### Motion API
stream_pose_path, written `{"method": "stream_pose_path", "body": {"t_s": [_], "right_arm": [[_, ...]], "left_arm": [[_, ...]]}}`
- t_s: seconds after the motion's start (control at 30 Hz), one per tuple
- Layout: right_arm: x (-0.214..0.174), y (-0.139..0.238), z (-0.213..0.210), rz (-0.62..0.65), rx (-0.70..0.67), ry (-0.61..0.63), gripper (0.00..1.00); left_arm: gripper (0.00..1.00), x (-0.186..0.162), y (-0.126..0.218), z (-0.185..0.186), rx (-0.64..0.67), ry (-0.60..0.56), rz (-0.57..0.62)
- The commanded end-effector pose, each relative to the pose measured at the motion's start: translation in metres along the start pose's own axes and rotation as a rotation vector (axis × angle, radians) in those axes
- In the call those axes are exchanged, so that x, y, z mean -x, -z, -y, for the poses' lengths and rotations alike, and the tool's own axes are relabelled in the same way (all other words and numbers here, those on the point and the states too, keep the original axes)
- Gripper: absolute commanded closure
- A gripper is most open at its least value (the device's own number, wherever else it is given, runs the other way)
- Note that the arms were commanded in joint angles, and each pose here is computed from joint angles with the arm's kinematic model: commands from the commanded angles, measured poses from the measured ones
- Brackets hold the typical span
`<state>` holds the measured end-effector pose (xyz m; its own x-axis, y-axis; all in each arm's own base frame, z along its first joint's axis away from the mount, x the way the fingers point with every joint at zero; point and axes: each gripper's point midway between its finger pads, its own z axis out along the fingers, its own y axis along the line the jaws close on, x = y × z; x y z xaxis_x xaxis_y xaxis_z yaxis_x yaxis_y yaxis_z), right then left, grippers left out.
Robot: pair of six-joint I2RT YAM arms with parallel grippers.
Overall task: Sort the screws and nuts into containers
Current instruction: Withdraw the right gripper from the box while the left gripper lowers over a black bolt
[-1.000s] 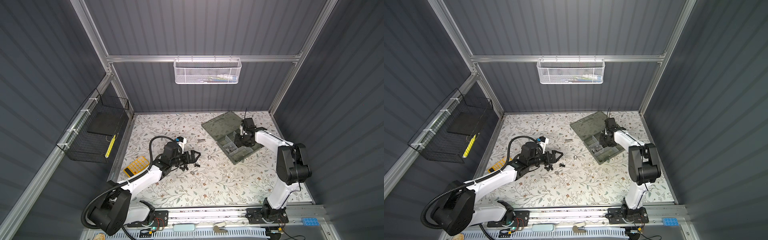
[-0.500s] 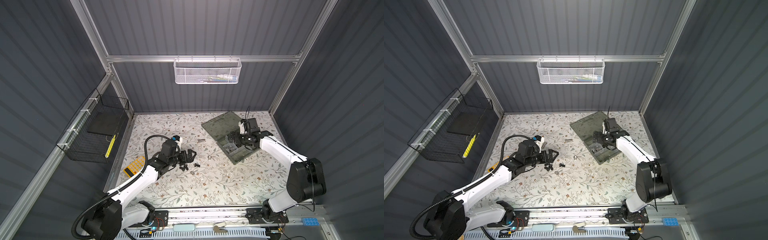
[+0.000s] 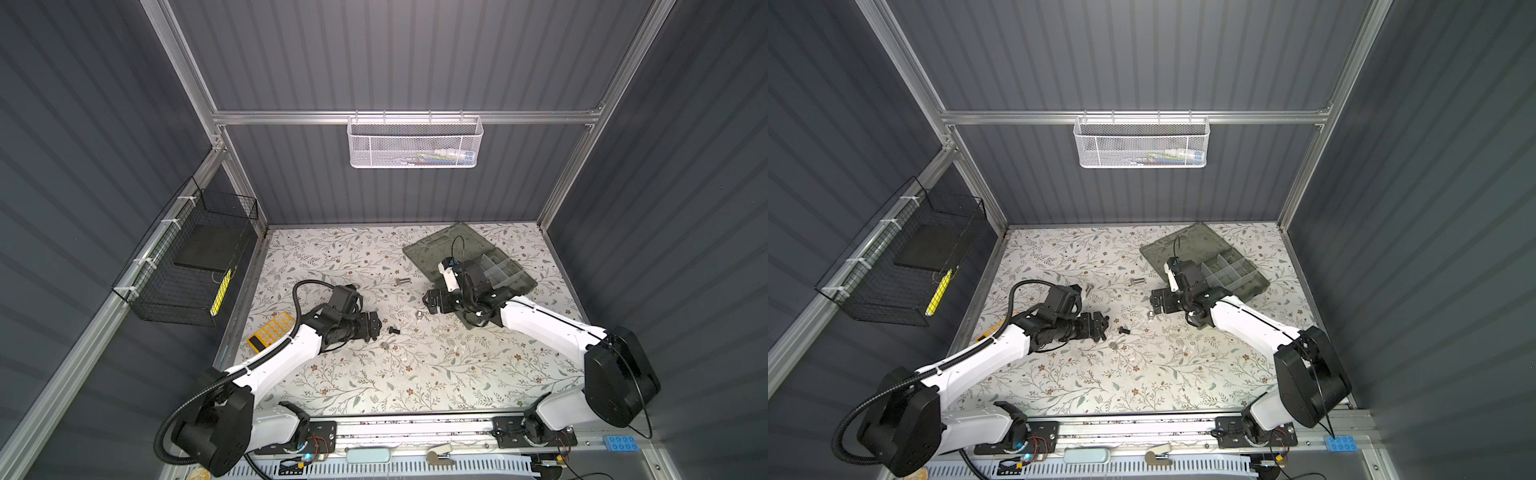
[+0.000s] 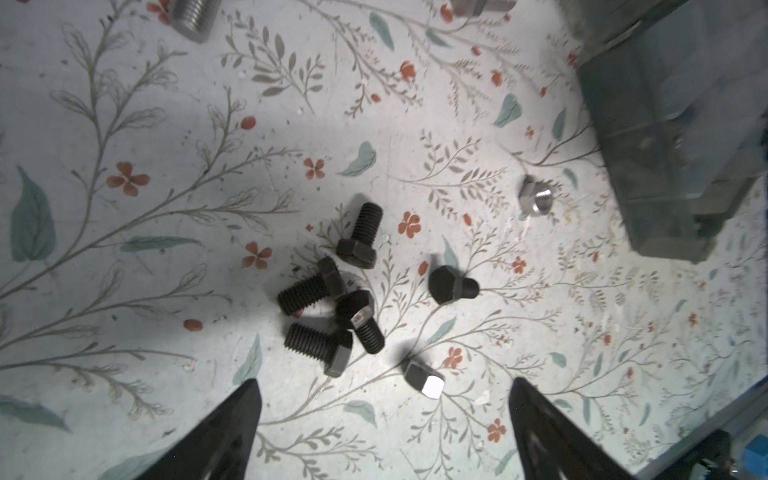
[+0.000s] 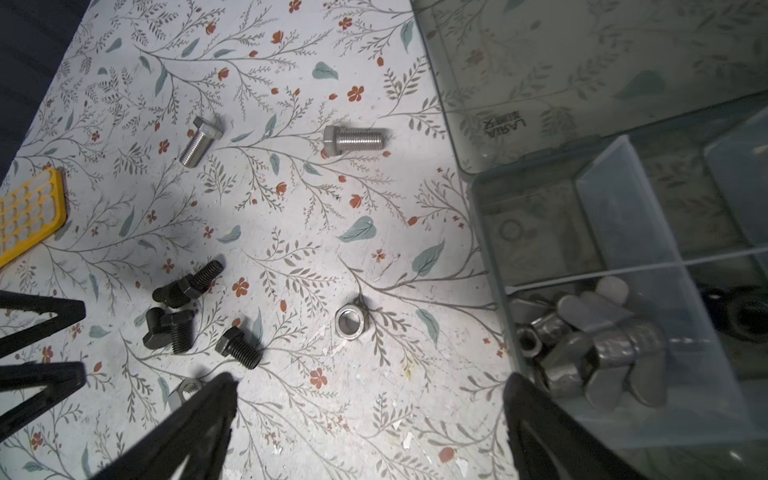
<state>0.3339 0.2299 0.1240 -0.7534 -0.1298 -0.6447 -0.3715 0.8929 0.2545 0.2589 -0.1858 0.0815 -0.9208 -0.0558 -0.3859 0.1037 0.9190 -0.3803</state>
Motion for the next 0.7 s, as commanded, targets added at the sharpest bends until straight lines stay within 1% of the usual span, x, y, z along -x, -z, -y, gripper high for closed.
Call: {"method": "stream_pose_path", "body": {"t_s": [0.0,0.07,0.13,0.27,0.43,0.53,0.67], "right_arm": [[0.006,-0.005,-0.005,0.056,0.005,0.031,0.01],[0.005,-0.005,-0.007,0.046,0.007,0.034,0.01],[0.005,-0.004,-0.01,0.05,0.019,0.034,0.01],[0.003,-0.005,-0.013,0.044,0.024,0.032,0.01],[0.002,-0.005,-0.013,0.04,0.027,0.027,0.01],[0.002,-0.004,-0.013,0.04,0.023,0.028,0.01],[0.003,-0.004,-0.012,0.044,0.018,0.027,0.01]], "left_arm": [[0.17,-0.006,-0.004,-0.014,0.081,-0.004,-0.061],[0.19,-0.008,-0.008,-0.023,0.135,-0.011,-0.082],[0.23,-0.006,-0.011,-0.026,0.155,-0.014,-0.085],[0.31,0.008,-0.021,-0.02,0.151,-0.014,-0.067],[0.38,0.029,-0.034,-0.019,0.196,-0.039,-0.054],[0.43,0.032,-0.042,-0.017,0.202,-0.051,-0.071],[0.45,0.033,-0.05,-0.021,0.227,-0.065,-0.086]]}}
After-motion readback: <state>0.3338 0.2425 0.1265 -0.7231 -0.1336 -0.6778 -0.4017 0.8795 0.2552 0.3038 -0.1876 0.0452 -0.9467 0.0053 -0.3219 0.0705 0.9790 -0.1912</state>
